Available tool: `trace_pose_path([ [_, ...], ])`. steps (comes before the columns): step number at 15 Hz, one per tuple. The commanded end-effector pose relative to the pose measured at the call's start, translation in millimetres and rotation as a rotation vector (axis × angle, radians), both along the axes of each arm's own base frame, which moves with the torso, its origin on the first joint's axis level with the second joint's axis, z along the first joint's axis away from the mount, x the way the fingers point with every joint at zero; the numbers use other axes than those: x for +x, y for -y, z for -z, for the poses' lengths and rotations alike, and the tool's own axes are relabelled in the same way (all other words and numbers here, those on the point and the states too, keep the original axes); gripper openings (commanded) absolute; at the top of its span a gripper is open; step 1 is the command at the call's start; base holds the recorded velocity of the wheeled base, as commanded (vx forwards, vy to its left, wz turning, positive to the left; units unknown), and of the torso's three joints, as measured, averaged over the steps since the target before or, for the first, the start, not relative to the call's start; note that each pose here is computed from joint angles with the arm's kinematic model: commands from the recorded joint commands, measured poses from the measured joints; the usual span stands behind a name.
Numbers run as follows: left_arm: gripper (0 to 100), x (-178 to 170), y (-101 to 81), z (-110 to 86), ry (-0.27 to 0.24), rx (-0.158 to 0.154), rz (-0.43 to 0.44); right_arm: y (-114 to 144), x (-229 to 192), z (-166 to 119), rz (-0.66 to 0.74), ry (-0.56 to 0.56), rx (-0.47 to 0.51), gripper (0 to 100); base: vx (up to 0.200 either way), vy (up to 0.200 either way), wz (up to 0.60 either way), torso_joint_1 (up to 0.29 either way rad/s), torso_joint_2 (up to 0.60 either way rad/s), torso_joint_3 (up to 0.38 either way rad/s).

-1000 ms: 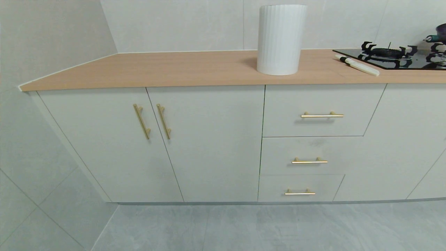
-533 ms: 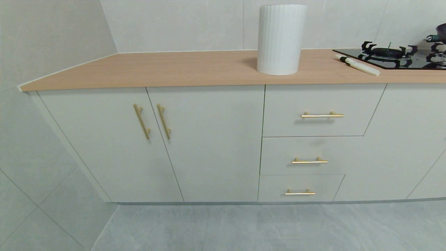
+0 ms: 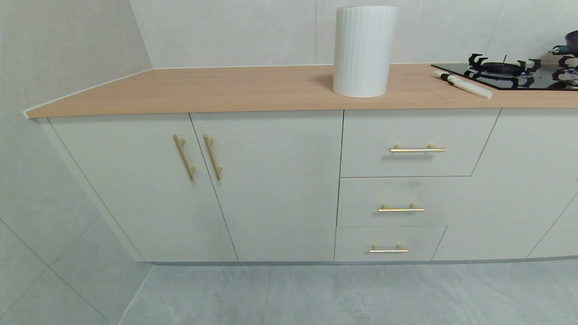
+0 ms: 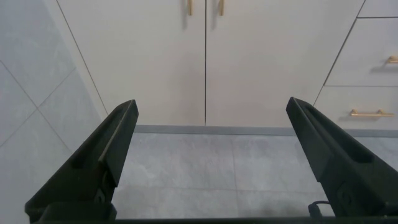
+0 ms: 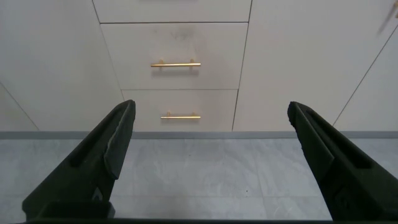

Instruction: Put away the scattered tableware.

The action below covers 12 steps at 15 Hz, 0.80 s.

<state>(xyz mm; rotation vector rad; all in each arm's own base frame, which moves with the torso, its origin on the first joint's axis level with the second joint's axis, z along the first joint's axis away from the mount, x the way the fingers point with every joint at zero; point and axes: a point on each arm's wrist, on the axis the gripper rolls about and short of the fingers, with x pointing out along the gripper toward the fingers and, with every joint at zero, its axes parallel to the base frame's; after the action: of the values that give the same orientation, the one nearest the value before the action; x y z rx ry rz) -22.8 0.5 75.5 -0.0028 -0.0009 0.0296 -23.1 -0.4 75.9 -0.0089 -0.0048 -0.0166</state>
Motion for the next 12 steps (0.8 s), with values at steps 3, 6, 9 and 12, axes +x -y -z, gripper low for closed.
trace_pose_path([
  [3, 100, 0.0, 0.0, 0.0, -0.001, 0.000, -0.001, 0.0, 0.2, 0.0, 0.000, -0.003, 0.000, 100, 0.000, 0.000, 0.00, 0.000, 0.00, 0.000],
  [6, 100, 0.0, 0.0, 0.0, -0.001, 0.003, -0.001, 0.0, 0.2, 0.0, 0.000, -0.003, -0.002, 100, 0.000, 0.000, 0.00, 0.000, 0.00, 0.000],
  [9, 100, 0.0, 0.0, 0.0, -0.001, 0.006, -0.001, 0.0, 0.3, 0.4, -0.001, -0.005, -0.002, 100, 0.000, 0.000, 0.00, 0.000, 0.00, 0.000],
  [12, 100, 0.0, 0.0, -0.1, 0.001, 0.004, -0.001, 0.0, 0.2, 0.0, -0.001, -0.003, -0.002, 100, 0.067, 0.000, 0.00, 0.002, 0.00, 0.002],
])
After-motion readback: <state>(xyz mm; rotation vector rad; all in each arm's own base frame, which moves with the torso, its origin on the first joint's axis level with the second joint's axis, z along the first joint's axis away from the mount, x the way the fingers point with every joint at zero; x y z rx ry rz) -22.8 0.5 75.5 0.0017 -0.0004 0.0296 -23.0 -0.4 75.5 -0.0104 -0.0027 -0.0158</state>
